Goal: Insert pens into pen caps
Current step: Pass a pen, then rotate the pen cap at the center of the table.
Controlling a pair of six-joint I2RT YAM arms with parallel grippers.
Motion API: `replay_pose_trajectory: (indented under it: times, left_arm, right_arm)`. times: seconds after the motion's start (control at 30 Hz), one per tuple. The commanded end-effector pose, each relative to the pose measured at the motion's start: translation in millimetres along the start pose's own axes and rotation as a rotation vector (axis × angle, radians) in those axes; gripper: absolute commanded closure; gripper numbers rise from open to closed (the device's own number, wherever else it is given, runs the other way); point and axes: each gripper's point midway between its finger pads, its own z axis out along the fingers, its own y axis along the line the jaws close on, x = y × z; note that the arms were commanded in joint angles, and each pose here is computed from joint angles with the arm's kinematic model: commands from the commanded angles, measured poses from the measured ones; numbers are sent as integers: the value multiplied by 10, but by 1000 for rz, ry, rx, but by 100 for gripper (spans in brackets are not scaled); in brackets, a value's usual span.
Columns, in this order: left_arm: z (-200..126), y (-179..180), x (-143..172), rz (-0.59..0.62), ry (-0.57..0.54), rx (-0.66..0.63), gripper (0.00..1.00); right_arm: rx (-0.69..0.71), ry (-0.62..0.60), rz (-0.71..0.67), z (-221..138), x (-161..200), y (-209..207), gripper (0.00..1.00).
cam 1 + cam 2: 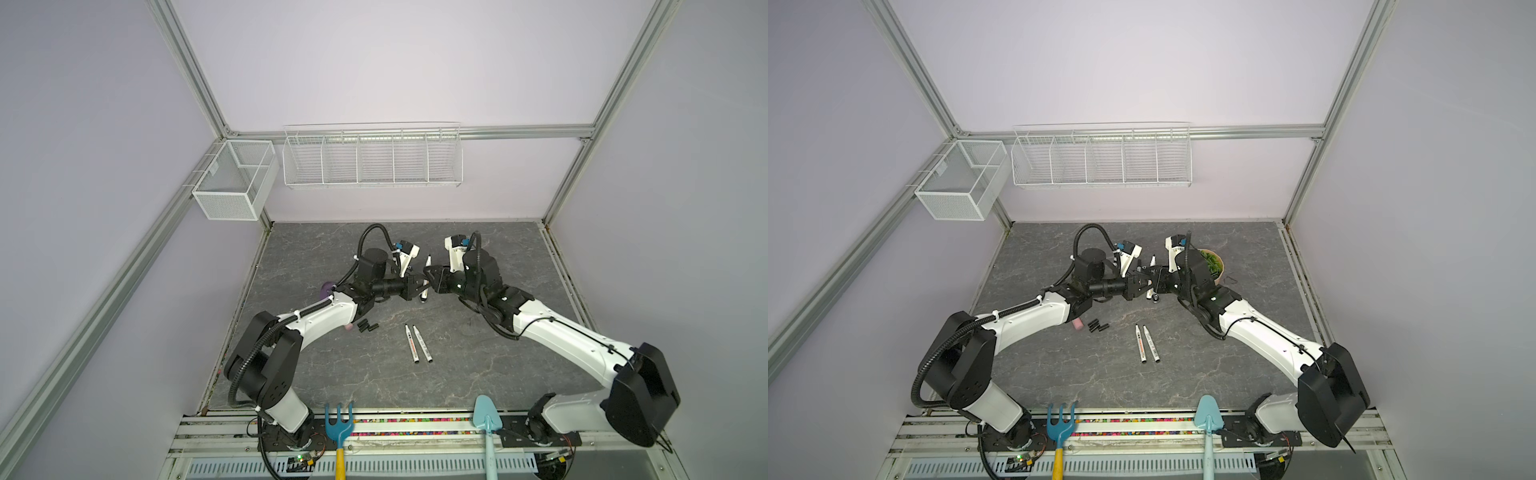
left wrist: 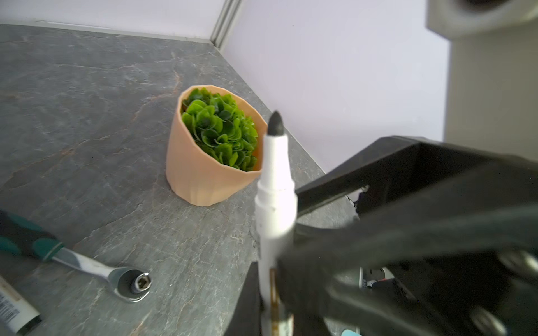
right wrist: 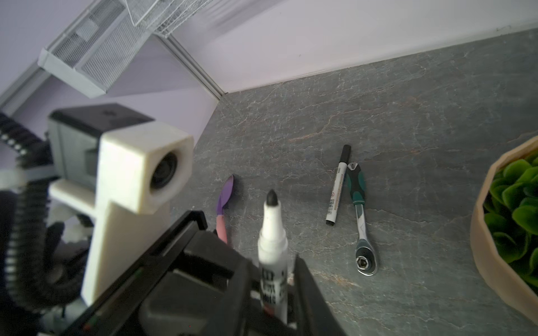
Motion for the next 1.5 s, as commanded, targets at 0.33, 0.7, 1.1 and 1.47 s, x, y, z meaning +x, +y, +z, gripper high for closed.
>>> replay_pose_trajectory:
  times: [0.33,0.7,1.1,1.47]
  left_arm:
    - [-2093,1445,-67,-326,-439,-980,100]
    - [-2517,1367,25,-343,-499,-1069,100]
    - [-2490,1383,37,-331,-478,-1067,100]
    - [-2460,1418,87,-337,-470,-1064,100]
  right_arm:
    - [-131,667,-451,574,1785,476,44]
    - [39,789,-541,1090,2192,347,21]
    - [124,786,-549,1329,2286,195,21]
    - [95,804,-557,1417,2377,260,20]
